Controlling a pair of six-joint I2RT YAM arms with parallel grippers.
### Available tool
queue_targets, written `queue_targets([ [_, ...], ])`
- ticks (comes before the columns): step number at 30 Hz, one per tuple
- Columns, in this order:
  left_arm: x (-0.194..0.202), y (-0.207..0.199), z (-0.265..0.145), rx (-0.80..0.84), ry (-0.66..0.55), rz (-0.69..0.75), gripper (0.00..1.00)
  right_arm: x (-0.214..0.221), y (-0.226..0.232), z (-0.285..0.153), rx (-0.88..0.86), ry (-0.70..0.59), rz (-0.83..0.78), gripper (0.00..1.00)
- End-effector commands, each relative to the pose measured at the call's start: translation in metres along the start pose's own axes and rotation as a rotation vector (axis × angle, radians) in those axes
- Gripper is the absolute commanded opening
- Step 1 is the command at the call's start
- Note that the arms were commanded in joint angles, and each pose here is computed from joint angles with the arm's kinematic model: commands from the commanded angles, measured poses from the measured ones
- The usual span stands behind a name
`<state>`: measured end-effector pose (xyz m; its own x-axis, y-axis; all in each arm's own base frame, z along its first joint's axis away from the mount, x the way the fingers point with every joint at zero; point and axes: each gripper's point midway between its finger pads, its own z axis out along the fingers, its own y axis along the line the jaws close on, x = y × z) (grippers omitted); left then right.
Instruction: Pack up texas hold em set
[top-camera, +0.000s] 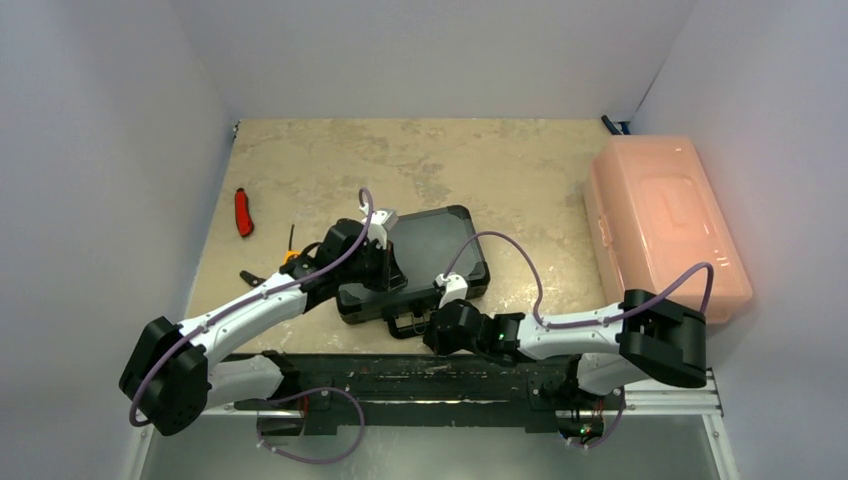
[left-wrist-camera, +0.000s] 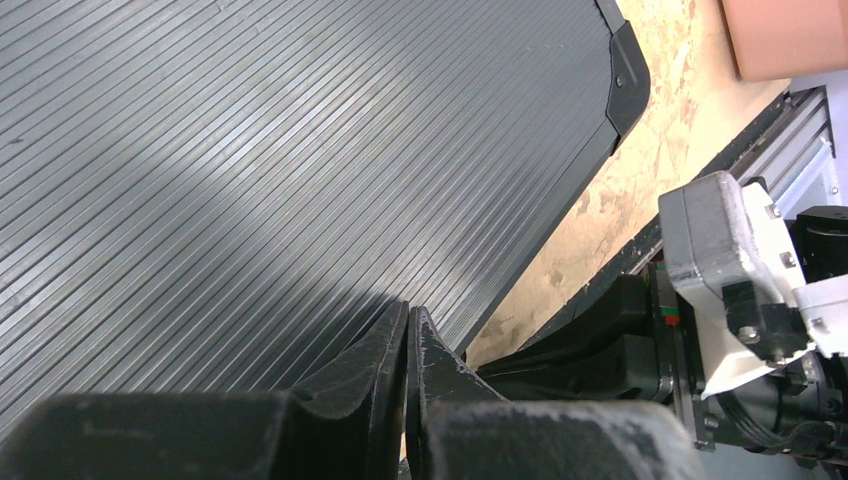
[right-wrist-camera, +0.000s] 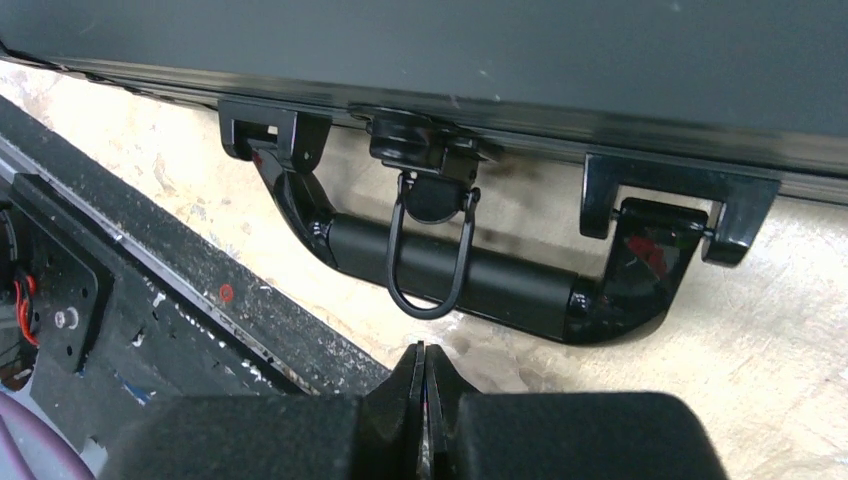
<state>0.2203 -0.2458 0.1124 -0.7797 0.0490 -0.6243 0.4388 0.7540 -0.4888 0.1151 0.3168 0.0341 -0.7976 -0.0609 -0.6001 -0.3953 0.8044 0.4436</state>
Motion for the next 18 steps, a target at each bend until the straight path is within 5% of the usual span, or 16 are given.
queue_targets([
  [1, 0.059, 0.042, -0.001, -0.163, 0.178, -0.030, 0.04, -0.022, 0.013, 0.004, 0.001, -0.088, 0.013, 0.01],
  [18, 0.062, 0.042, -0.005, -0.158, 0.179, -0.031, 0.02, -0.018, -0.003, 0.015, 0.100, -0.107, 0.051, 0.00],
])
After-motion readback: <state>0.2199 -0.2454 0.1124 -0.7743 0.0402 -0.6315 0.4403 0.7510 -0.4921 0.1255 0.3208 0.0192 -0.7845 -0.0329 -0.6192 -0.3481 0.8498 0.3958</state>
